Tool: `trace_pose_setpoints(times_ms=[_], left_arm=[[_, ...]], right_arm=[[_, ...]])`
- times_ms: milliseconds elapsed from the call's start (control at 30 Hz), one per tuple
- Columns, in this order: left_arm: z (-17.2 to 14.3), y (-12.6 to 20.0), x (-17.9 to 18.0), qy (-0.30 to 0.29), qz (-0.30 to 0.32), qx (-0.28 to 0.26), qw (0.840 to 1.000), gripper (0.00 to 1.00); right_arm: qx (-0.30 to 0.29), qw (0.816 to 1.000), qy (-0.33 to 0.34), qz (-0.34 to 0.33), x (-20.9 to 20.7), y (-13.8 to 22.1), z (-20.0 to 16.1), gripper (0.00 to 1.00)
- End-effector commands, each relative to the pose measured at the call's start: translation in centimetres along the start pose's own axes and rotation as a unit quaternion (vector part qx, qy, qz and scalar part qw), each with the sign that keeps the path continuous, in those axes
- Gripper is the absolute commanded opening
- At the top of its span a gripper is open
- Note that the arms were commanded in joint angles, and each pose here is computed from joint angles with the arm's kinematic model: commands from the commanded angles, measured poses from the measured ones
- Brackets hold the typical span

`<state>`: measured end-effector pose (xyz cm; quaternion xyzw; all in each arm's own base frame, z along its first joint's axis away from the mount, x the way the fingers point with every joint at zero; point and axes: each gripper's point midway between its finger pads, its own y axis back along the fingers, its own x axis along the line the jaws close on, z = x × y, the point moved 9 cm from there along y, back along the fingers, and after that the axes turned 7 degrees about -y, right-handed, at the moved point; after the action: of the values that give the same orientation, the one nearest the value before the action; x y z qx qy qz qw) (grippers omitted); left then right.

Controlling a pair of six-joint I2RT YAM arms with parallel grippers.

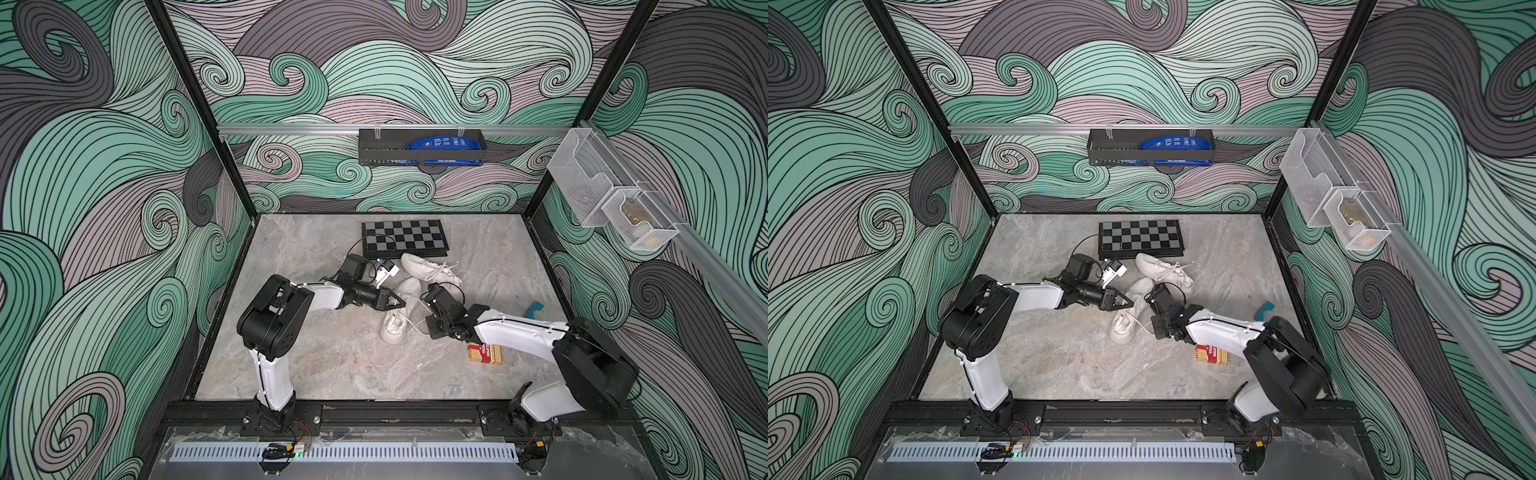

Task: Tie the shoes
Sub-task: Cross the shoelace with the shoelace.

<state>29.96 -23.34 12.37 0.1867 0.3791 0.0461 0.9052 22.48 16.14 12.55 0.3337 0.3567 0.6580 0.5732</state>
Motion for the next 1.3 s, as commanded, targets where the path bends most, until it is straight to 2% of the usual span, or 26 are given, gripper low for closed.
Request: trace_pose_setpoints(times_ms=[0, 233, 400, 567, 733, 933, 1067, 1267], left_arm=[[1.9, 0.9, -1.0, -0.037, 0.004, -0.017, 0.999, 0.0], [2.2, 1.1, -1.0, -0.048, 0.006, -0.02, 0.999, 0.0], [2.6, 1.7, -1.1, -0.055, 0.016, -0.034, 0.998, 0.0], [2.8, 1.6, -1.4, -0.062, -0.017, -0.037, 0.997, 0.0], [2.8, 1.0, -1.0, -0.061, -0.053, -0.028, 0.996, 0.06], [3.0, 0.2, -0.4, -0.073, -0.052, -0.016, 0.996, 0.13], [3.5, 0.1, -0.1, -0.084, -0.038, -0.023, 0.995, 0.16], [4.5, -0.7, 0.1, -0.094, -0.049, -0.025, 0.994, 0.26]], right_arm=[[-0.074, 0.997, -0.018, -0.01, -0.8, 3.1, 3.6, 0.0], [-0.177, 0.983, -0.008, -0.041, -1.9, 7.8, 9.8, 0.0], [-0.221, 0.973, 0.014, -0.071, -2.2, 9.9, 13.3, 0.0], [-0.215, 0.975, 0.041, -0.03, -1.1, 9.6, 15.0, 0.0], [-0.213, 0.975, 0.05, 0.023, 0.2, 8.6, 15.9, 0.0], [-0.218, 0.973, 0.049, 0.066, 1.3, 8.5, 17.5, 0.0], [-0.221, 0.971, 0.046, 0.077, 1.4, 8.6, 18.0, 0.0], [-0.221, 0.97, 0.042, 0.094, 1.6, 8.8, 18.3, 0.0]])
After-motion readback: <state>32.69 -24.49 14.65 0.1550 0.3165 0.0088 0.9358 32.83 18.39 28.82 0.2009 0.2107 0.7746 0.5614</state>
